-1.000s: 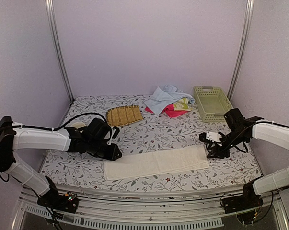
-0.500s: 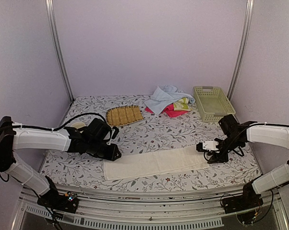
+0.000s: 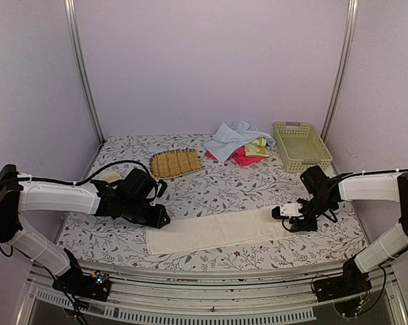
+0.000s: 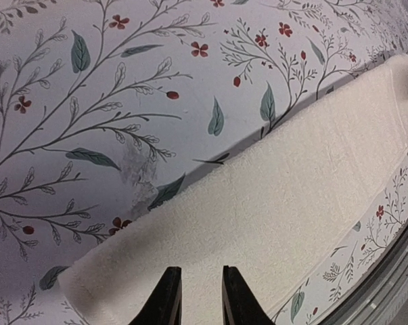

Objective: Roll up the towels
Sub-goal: Adjust the towel at the center of the board.

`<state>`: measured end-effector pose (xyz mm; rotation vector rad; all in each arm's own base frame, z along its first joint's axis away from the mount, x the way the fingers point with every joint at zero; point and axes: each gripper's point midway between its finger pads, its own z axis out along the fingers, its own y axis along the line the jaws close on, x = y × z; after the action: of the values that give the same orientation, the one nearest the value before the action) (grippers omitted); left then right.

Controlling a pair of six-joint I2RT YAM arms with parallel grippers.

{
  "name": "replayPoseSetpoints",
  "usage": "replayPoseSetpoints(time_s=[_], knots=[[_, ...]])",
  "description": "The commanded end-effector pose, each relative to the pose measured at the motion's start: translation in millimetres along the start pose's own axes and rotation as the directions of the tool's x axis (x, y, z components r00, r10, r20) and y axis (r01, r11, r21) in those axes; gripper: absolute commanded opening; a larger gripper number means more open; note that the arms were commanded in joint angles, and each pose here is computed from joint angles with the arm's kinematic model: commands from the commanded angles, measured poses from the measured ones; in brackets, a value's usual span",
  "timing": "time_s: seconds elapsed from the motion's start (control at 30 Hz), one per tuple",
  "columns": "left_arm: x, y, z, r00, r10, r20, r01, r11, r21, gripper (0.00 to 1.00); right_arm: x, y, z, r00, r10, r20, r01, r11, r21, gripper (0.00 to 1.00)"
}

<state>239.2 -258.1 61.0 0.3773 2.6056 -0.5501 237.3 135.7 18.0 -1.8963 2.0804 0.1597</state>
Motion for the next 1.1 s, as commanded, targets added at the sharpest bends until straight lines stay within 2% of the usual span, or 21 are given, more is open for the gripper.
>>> replayPoseSetpoints(time_s=[0.0,0.13,0.27,0.63,1.07], knots=[[8,3,1,1.0,0.008,-0.012,-0.008,1.0,-0.015,0.22,1,-8,4,1.0,0.016,-0.021,-0.015,0.999,0.036,0.28],[8,4,2,1.0,0.009,-0.016,-0.009,1.0,-0.016,0.22,-2,-15,2,0.999,0.038,-0.017,-0.037,0.998,0.051,0.12],[7,4,1,1.0,0.012,-0.012,-0.012,1.0,-0.018,0.22,-6,-14,-7,0.999,0.047,-0.004,-0.047,0.998,0.051,0.04],[9,10,-6,1.0,0.015,0.005,-0.015,0.999,-0.039,0.22,-8,9,-32,0.999,0.046,0.006,-0.046,0.999,0.02,0.03],[26,36,-26,0.992,-0.126,-0.006,0.125,0.985,-0.122,0.25,7,55,-24,0.997,0.005,-0.075,-0.013,0.994,-0.107,0.04]])
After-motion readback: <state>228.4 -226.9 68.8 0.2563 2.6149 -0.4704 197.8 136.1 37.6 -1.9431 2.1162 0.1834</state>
